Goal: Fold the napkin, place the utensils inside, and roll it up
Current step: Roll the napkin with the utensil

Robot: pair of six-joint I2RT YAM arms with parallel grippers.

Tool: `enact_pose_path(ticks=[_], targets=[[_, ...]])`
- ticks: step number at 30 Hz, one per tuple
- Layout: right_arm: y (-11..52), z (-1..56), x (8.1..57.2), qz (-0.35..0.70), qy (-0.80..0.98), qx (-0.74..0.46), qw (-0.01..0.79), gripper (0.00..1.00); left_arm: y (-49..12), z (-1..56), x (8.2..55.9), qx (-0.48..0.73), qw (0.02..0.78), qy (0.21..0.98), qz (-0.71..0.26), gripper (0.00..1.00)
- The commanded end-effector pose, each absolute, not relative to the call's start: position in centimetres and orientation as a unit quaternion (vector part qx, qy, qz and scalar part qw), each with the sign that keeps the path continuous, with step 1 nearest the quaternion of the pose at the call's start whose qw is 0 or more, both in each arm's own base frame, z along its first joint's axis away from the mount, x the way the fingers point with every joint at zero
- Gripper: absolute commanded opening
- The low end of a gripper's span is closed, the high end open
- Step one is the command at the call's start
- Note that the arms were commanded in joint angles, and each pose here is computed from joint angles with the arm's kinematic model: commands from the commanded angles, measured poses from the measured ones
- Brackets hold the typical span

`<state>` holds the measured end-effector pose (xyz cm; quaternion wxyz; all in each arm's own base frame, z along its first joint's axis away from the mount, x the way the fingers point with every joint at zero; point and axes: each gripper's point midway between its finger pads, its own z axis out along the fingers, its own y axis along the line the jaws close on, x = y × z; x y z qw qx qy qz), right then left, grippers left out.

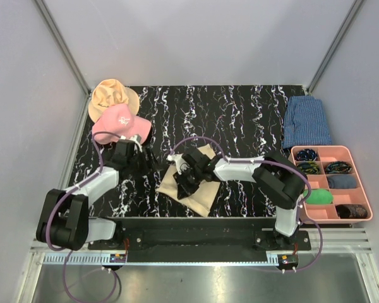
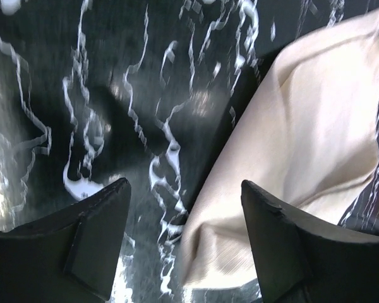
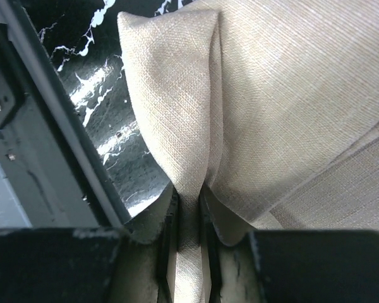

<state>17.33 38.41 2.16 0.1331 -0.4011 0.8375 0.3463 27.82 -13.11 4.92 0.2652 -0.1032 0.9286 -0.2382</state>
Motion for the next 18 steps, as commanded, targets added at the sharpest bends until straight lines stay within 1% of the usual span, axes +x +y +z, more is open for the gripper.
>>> enact_pose_path(ticks=[1, 2, 3, 8, 14, 18], targets=[[37.2, 1.3, 15.9, 0.383, 0.843, -0.373, 0.057, 0.21, -14.1, 5.4, 26.5, -0.093, 0.291, 0.907, -0.289, 0.74], [37.1, 0.7, 15.9, 0.385, 0.845, -0.368, 0.046, 0.22, -14.5, 6.0, 26.6, -0.087, 0.306, 0.898, -0.304, 0.74], [37.3, 0.8, 15.9, 0.394, 0.842, -0.366, 0.040, 0.21, -14.7, 5.8, 25.5, -0.084, 0.301, 0.896, -0.316, 0.74], [36.9, 0.1, 16.2, 0.424, 0.838, -0.343, -0.001, 0.20, -14.9, 7.0, 25.0, -0.072, 0.346, 0.871, -0.343, 0.74], [36.5, -0.5, 17.0, 0.449, 0.835, -0.317, -0.031, 0.18, -15.5, 7.2, 24.5, -0.057, 0.367, 0.852, -0.368, 0.75], [36.4, -0.9, 17.5, 0.456, 0.835, -0.305, -0.042, 0.18, -15.6, 5.3, 24.4, -0.070, 0.325, 0.872, -0.360, 0.75]])
